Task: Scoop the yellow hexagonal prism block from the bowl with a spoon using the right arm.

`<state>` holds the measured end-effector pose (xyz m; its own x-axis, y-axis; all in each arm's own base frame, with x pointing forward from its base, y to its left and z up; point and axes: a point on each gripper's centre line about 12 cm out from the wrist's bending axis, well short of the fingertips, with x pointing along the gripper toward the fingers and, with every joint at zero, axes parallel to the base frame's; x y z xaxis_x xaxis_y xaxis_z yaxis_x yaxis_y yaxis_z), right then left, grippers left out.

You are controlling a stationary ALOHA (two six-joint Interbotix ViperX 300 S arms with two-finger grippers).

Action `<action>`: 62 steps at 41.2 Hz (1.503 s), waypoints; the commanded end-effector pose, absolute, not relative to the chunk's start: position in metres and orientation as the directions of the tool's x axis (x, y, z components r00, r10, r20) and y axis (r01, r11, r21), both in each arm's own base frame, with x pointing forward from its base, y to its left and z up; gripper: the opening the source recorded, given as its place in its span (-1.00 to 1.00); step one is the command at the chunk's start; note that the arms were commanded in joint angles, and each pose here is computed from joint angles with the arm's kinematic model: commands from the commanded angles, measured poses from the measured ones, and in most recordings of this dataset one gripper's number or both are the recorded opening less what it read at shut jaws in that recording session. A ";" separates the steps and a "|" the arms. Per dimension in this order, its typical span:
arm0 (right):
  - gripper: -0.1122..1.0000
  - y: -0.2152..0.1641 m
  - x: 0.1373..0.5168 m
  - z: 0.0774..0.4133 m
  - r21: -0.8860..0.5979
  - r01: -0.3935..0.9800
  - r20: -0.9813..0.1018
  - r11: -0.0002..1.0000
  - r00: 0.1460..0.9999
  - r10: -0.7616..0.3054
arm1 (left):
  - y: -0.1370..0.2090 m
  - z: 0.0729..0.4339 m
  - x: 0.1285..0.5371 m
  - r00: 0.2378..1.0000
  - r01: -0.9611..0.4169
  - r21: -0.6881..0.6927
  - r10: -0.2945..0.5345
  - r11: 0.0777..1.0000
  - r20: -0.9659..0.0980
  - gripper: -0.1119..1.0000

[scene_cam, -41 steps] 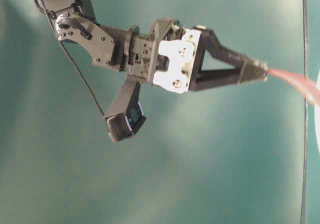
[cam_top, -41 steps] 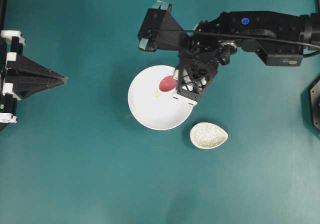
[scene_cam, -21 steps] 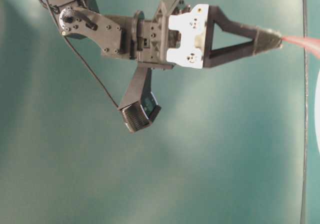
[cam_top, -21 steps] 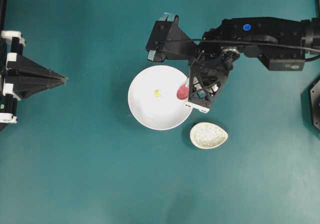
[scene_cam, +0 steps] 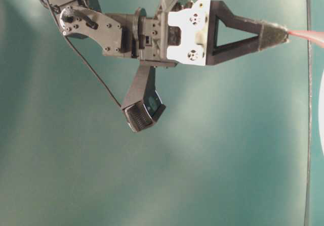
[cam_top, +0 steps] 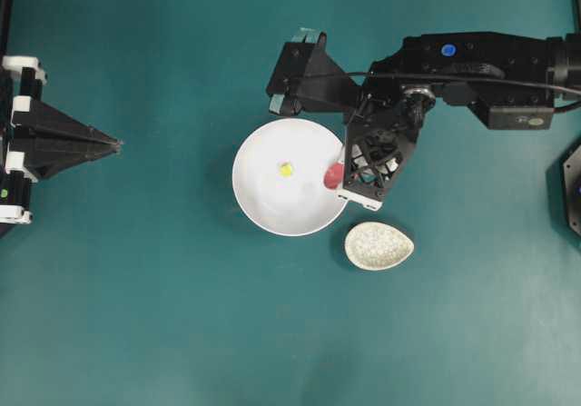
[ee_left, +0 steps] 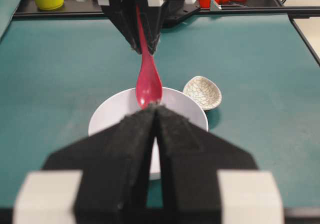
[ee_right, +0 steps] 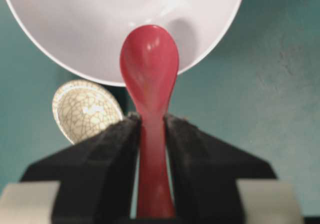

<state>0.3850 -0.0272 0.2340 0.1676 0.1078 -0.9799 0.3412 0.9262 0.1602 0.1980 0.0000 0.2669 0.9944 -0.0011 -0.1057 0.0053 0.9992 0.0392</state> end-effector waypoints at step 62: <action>-0.37 -0.030 0.413 0.217 0.176 0.328 -0.966 0.928 0.240 0.099 | 0.000 0.269 0.200 0.995 0.006 0.041 -0.002 0.999 -0.097 -0.78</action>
